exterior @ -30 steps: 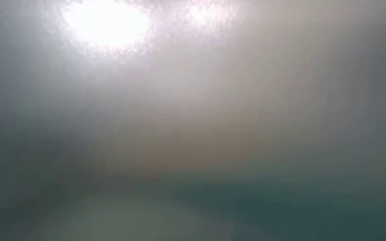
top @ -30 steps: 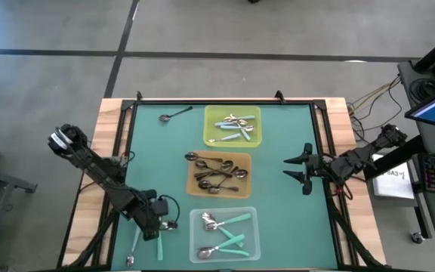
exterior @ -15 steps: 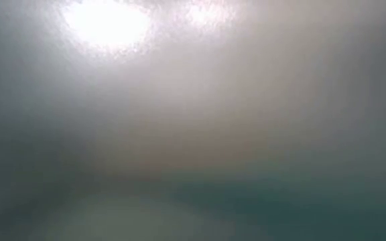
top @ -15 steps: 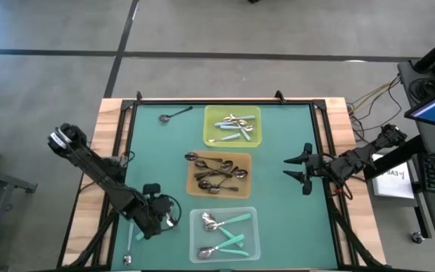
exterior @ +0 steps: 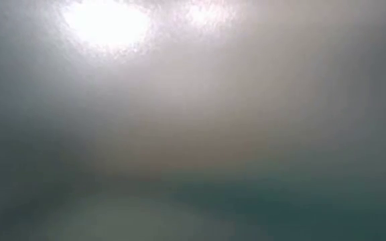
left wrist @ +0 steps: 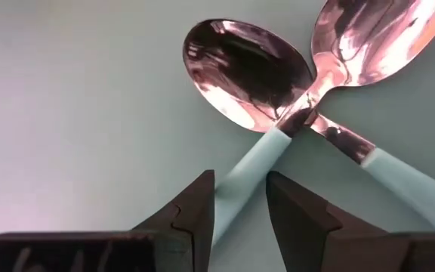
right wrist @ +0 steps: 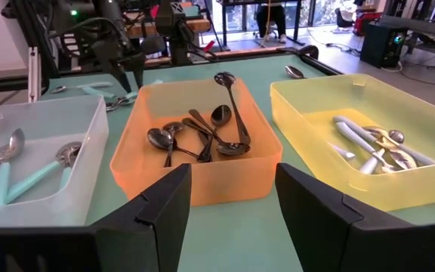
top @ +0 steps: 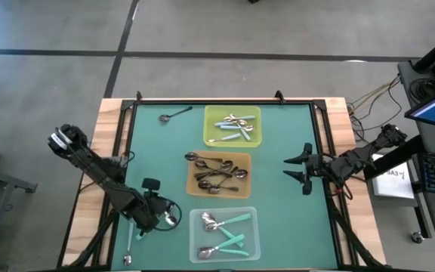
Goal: Sort silverware by color (type)
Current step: Put the green spoon into the transparent bin
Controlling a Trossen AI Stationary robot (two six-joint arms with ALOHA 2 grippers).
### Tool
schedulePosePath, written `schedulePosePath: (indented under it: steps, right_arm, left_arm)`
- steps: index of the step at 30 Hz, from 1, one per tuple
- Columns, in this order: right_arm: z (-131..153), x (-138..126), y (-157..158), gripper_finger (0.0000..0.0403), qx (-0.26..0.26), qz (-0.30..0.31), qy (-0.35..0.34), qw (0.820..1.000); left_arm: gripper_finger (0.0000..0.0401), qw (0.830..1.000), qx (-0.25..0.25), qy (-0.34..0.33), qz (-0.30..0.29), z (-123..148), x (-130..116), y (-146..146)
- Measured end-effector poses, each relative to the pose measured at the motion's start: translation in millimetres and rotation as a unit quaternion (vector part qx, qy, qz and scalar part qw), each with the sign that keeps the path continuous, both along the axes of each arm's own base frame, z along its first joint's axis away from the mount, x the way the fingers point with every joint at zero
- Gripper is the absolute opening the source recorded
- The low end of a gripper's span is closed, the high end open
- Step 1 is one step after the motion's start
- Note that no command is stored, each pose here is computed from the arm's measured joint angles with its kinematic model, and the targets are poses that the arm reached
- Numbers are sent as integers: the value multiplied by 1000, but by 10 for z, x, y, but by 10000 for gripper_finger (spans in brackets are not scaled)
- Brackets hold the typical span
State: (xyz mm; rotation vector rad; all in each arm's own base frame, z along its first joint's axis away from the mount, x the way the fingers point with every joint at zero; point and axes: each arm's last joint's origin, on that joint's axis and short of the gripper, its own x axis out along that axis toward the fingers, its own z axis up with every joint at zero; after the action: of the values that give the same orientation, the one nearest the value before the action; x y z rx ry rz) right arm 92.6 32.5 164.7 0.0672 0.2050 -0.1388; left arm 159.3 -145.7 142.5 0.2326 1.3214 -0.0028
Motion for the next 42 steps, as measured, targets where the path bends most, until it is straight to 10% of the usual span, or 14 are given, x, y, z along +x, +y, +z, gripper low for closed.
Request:
schedulePosePath:
  steps: [12, 22, 42]
  right_arm:
    - [1, 0, 0, 185, 0, 0, 0, 1000]
    - [0, 0, 0, 185, 0, 0, 0, 1000]
    - [0, 0, 0, 185, 0, 0, 0, 1000]
  left_arm:
    - [98, 1000, -18, -14, 6, -190, -63, 82]
    - [28, 989, -64, -21, 128, -167, -77, 80]
    - [28, 957, -54, -274, 72, 1127, 615, -361]
